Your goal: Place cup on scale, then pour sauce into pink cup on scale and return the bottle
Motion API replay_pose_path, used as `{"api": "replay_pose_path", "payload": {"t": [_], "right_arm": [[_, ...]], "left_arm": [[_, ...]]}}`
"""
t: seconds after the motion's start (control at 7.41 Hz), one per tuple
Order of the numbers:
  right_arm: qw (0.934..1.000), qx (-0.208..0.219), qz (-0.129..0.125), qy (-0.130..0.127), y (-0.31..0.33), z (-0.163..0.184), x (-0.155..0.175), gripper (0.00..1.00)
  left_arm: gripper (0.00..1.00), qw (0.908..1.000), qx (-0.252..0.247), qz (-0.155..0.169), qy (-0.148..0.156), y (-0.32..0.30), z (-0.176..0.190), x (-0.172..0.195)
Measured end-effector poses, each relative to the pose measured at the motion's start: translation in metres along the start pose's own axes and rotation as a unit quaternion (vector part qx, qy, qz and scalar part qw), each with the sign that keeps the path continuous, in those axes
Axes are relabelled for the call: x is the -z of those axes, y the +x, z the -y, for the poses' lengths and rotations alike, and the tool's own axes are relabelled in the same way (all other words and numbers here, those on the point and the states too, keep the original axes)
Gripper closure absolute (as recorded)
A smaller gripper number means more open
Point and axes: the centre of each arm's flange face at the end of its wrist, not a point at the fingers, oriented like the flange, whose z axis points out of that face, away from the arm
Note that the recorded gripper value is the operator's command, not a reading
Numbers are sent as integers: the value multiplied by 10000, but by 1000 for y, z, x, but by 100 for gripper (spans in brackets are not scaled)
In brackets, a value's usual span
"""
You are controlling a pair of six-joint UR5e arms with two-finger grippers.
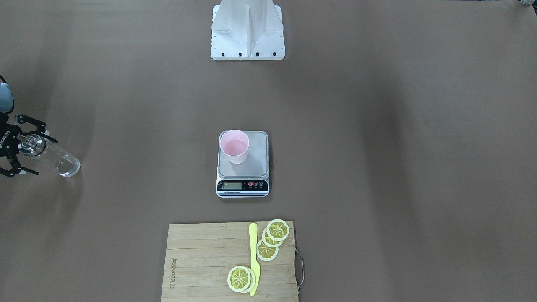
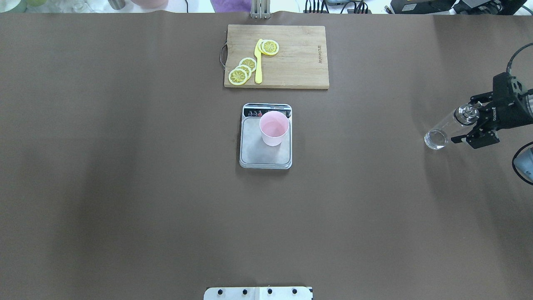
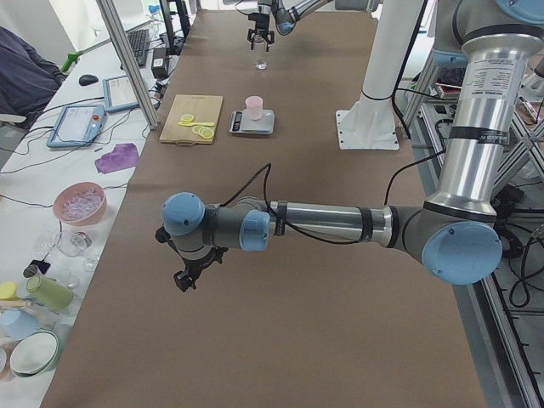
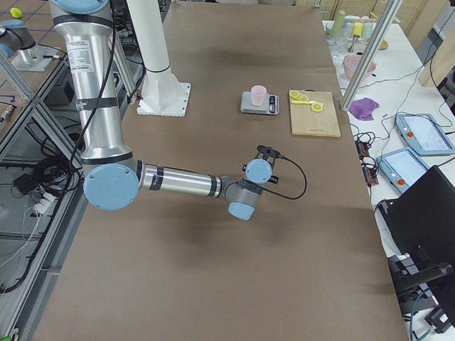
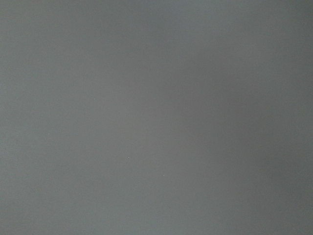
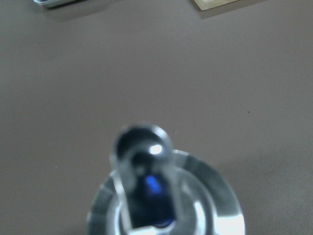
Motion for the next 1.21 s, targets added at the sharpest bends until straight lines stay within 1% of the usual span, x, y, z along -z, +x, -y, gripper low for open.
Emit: {"api": "replay_pose_path", "payload": {"t": [0.27, 0.54, 0.81, 0.94, 1.08, 1.21], "right_arm": [[10000, -86, 17, -5, -1, -2, 1, 1], [9990, -452, 12, 54, -8, -12, 6, 1], [9958, -889, -30, 223, -21, -32, 17, 2], [9937, -1087, -95, 244, -28, -48, 26, 2], [9908, -1300, -252, 264, -34, -69, 37, 2], [9854, -1585, -499, 373, -43, -89, 48, 2]], "left_arm": [[2, 10000, -5, 1, 2, 1, 1, 0], [2, 10000, -9, 3, 6, 1, 1, 1], [2, 10000, -13, 5, 8, 1, 1, 1], [2, 10000, -15, 5, 8, 1, 1, 1], [2, 10000, -24, 8, 11, 1, 1, 1], [2, 10000, -30, 9, 13, 1, 1, 2]]}}
